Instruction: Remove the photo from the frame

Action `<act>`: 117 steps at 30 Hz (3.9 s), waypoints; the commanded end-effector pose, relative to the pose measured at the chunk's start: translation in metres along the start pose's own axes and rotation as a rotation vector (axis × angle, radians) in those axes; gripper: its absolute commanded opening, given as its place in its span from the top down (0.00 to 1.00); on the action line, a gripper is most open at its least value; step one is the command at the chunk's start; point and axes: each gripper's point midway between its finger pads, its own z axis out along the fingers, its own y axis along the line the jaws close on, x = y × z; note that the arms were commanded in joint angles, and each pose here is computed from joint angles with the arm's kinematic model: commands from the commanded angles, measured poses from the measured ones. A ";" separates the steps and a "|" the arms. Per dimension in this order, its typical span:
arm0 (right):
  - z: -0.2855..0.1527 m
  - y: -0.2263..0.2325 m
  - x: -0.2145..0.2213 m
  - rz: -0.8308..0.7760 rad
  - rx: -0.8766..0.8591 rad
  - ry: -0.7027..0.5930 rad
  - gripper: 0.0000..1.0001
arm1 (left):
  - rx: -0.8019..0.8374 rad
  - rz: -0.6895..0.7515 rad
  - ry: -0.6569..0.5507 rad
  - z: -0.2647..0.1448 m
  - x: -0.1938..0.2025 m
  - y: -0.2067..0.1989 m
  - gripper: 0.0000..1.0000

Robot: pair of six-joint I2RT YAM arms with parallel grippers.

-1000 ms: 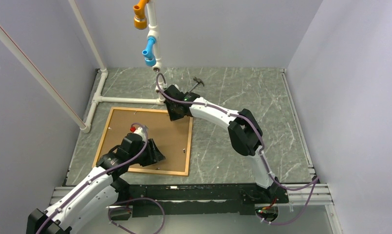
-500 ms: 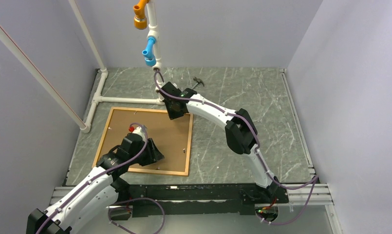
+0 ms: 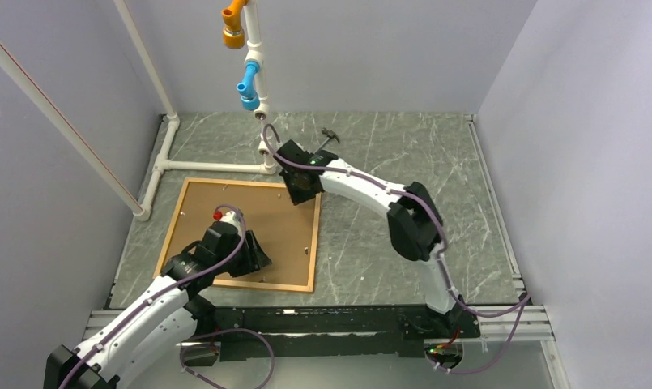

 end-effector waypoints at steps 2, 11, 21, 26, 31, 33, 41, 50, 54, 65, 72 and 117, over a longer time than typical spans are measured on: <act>-0.085 -0.001 -0.024 -0.062 -0.104 -0.204 1.00 | -0.007 0.012 -0.056 -0.010 -0.019 -0.010 0.41; -0.115 0.017 0.034 -0.084 -0.367 -0.221 1.00 | -0.128 -0.049 -0.106 -0.025 -0.031 0.005 0.30; -0.129 0.062 0.116 -0.176 -0.704 -0.090 1.00 | -0.154 -0.122 -0.036 -0.018 -0.009 0.016 0.37; -0.132 0.071 0.151 -0.264 -0.737 -0.022 1.00 | -0.200 -0.185 -0.094 -0.022 -0.011 0.030 0.37; -0.132 0.083 0.173 -0.284 -0.793 0.022 1.00 | -0.292 -0.225 -0.107 -0.031 -0.010 0.045 0.37; -0.128 0.084 0.178 -0.283 -0.795 0.037 1.00 | -0.336 -0.237 -0.127 -0.035 -0.013 0.051 0.38; -0.107 0.087 0.190 -0.298 -0.772 0.076 1.00 | -0.351 -0.288 -0.221 -0.037 -0.019 0.064 0.33; -0.091 0.095 0.188 -0.292 -0.740 0.092 1.00 | -0.372 -0.277 -0.189 -0.031 -0.013 0.067 0.34; -0.088 0.103 0.191 -0.298 -0.746 0.106 1.00 | -0.401 -0.295 -0.165 -0.028 -0.007 0.072 0.35; -0.069 0.109 0.178 -0.271 -0.634 0.054 1.00 | -0.429 -0.322 -0.121 -0.022 0.006 0.080 0.37; -0.061 0.099 0.161 -0.235 -0.503 -0.035 1.00 | -0.433 -0.311 -0.121 -0.023 0.004 0.078 0.37; -0.158 -0.118 0.118 0.194 -0.162 -0.504 1.00 | 0.085 0.283 0.221 0.071 0.026 -0.127 0.34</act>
